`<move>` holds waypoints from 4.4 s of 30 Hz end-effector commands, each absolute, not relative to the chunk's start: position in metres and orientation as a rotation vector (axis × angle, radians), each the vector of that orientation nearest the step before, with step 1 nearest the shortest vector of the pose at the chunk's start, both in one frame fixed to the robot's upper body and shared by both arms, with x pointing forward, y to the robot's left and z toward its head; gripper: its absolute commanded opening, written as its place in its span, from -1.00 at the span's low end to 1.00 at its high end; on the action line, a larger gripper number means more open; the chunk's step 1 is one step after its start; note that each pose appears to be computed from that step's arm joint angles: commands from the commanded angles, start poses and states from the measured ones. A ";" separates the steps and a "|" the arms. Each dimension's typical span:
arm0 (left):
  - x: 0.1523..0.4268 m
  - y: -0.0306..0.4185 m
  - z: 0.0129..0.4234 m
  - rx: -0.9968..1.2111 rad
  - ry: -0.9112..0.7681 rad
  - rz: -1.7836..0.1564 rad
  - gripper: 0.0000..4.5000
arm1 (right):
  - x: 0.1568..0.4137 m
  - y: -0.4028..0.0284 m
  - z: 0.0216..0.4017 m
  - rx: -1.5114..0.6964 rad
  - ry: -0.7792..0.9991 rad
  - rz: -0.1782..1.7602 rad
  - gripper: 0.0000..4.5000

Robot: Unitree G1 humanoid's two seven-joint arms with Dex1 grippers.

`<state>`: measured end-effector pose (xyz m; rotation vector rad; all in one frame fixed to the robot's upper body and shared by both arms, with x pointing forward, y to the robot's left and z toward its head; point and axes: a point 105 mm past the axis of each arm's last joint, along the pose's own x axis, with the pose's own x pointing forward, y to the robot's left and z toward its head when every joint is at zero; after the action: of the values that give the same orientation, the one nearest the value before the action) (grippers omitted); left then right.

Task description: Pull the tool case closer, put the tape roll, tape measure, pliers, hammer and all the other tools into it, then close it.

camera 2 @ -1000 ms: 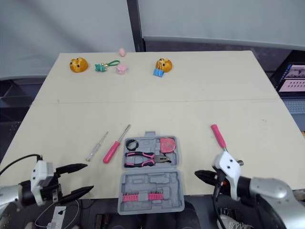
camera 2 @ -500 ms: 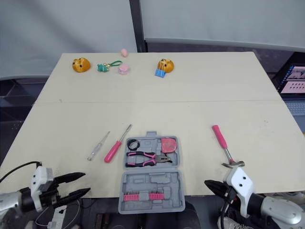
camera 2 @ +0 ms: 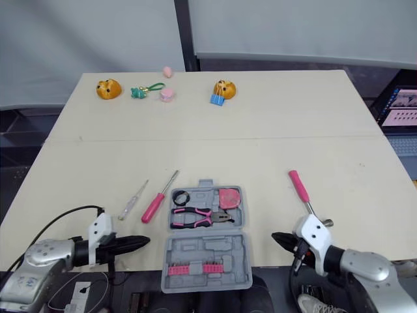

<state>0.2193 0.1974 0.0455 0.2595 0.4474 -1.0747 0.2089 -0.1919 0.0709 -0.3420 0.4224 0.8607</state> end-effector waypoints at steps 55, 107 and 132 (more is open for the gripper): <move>0.269 0.120 0.066 0.541 0.541 -1.240 -0.98 | 0.257 -0.131 0.054 -0.400 0.561 0.987 -1.00; 0.318 0.133 0.069 0.595 0.438 -1.057 -0.98 | 0.302 -0.136 0.060 -0.435 0.472 0.812 -1.00; 0.323 0.136 0.069 0.615 0.431 -1.040 -0.98 | 0.313 -0.132 0.063 -0.442 0.440 0.773 -1.00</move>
<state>0.3190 0.1380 0.0613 0.6062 0.4699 -1.0503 0.3101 -0.1327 0.0614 -0.4393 0.4571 0.7921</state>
